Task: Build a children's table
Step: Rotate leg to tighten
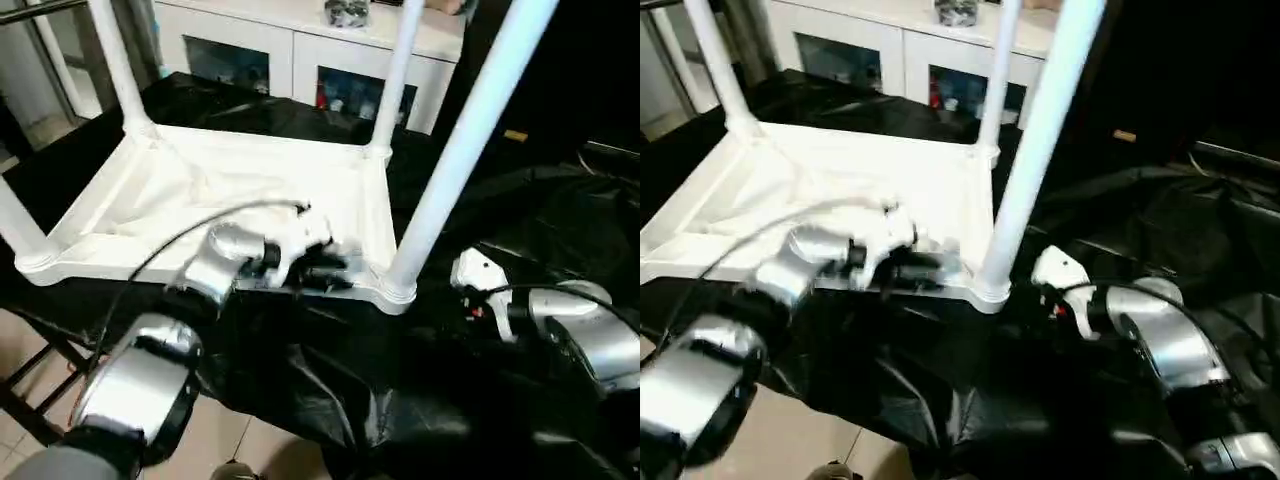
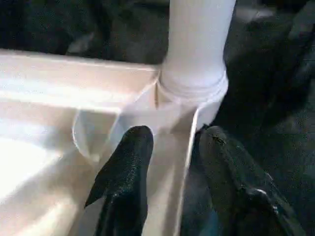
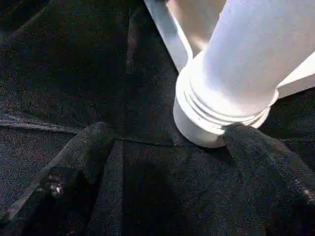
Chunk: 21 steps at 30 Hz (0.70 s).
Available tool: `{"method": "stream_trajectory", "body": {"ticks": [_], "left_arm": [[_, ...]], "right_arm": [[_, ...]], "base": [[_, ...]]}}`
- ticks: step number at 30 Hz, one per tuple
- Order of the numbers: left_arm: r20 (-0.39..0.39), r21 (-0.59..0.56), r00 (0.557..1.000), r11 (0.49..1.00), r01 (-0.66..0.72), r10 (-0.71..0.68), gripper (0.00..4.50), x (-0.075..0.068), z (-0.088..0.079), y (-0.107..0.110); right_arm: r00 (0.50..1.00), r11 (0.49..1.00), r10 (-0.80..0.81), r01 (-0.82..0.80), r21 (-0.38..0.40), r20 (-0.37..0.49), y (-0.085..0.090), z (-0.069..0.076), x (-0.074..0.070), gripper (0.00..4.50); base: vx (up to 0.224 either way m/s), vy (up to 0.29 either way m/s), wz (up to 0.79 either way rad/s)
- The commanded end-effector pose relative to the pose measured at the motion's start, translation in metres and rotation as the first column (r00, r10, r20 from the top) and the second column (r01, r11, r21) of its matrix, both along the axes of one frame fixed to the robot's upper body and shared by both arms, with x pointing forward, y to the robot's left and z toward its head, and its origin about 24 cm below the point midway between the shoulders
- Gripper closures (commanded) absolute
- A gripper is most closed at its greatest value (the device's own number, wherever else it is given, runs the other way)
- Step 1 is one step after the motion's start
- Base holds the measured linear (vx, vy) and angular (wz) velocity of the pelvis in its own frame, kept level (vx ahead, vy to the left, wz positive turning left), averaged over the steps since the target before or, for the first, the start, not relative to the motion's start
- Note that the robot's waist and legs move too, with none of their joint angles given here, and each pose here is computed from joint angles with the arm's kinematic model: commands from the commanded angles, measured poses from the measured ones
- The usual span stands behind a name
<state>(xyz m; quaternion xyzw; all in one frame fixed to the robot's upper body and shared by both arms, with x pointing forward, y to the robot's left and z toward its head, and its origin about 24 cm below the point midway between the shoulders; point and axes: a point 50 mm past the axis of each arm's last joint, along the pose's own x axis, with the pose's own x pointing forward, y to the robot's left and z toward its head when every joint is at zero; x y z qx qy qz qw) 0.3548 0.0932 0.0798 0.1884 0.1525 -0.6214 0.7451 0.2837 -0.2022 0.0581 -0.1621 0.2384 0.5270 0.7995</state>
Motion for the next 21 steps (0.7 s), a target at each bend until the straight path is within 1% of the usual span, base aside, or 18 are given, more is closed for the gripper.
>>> {"method": "stream_trajectory", "body": {"ticks": [1,2,4,6,7,11,12,15,19,21], "left_arm": [[0.0,0.002,1.0,1.0,0.031,-0.031,2.93,0.0,0.002,-0.002],[0.001,0.005,0.999,0.999,0.034,-0.034,3.04,0.0,0.002,-0.002],[0.032,0.056,0.999,0.998,0.035,-0.037,3.04,0.002,0.0,-0.001],[0.041,0.078,0.999,0.997,0.03,-0.033,3.04,0.002,-0.002,-0.001],[0.035,0.102,0.999,0.994,0.033,-0.037,3.04,0.002,-0.006,0.0],[0.026,0.11,0.998,0.993,0.046,-0.049,3.04,0.001,-0.008,0.0],[0.003,0.116,0.999,0.992,0.053,-0.053,3.04,0.0,-0.01,0.0],[-0.015,0.139,0.999,0.989,0.05,-0.048,3.04,-0.001,-0.015,0.002],[-0.014,0.17,0.999,0.985,0.035,-0.033,3.04,-0.001,-0.019,0.005],[-0.014,0.173,1.0,0.985,0.019,-0.017,3.4,-0.001,-0.021,0.006]], "right_arm": [[1.0,1.0,0.004,-0.003,-0.021,0.015,-0.002,0.003,0.0,0.33],[1.0,1.0,0.004,-0.003,-0.021,0.015,-0.002,0.003,0.0,0.33],[1.0,1.0,0.005,-0.005,-0.024,0.013,-0.003,0.002,-0.001,0.33],[1.0,1.0,0.006,-0.006,-0.024,0.013,-0.003,0.002,-0.001,0.33],[1.0,1.0,0.007,-0.007,-0.025,0.012,-0.003,0.002,-0.002,0.33],[1.0,1.0,0.008,-0.007,-0.027,0.012,-0.003,0.002,-0.002,0.33],[1.0,1.0,0.008,-0.007,-0.028,0.012,-0.003,0.003,-0.002,0.33],[1.0,1.0,0.008,-0.007,-0.03,0.011,-0.003,0.003,-0.002,0.33],[1.0,0.999,0.006,-0.006,-0.035,0.011,-0.004,0.002,-0.002,0.33],[1.0,0.999,0.006,-0.006,-0.036,0.011,-0.004,0.002,-0.002,0.33]], "base": [[0.0,0.0,0.0],[0.0,0.0,0.0],[0.0,0.0,0.0],[0.0,0.0,0.0],[0.0,0.0,0.0],[0.0,0.0,0.0],[0.0,0.0,0.0],[0.0,0.0,0.0],[0.0,0.0,0.0],[0.0,0.0,0.0]]}}
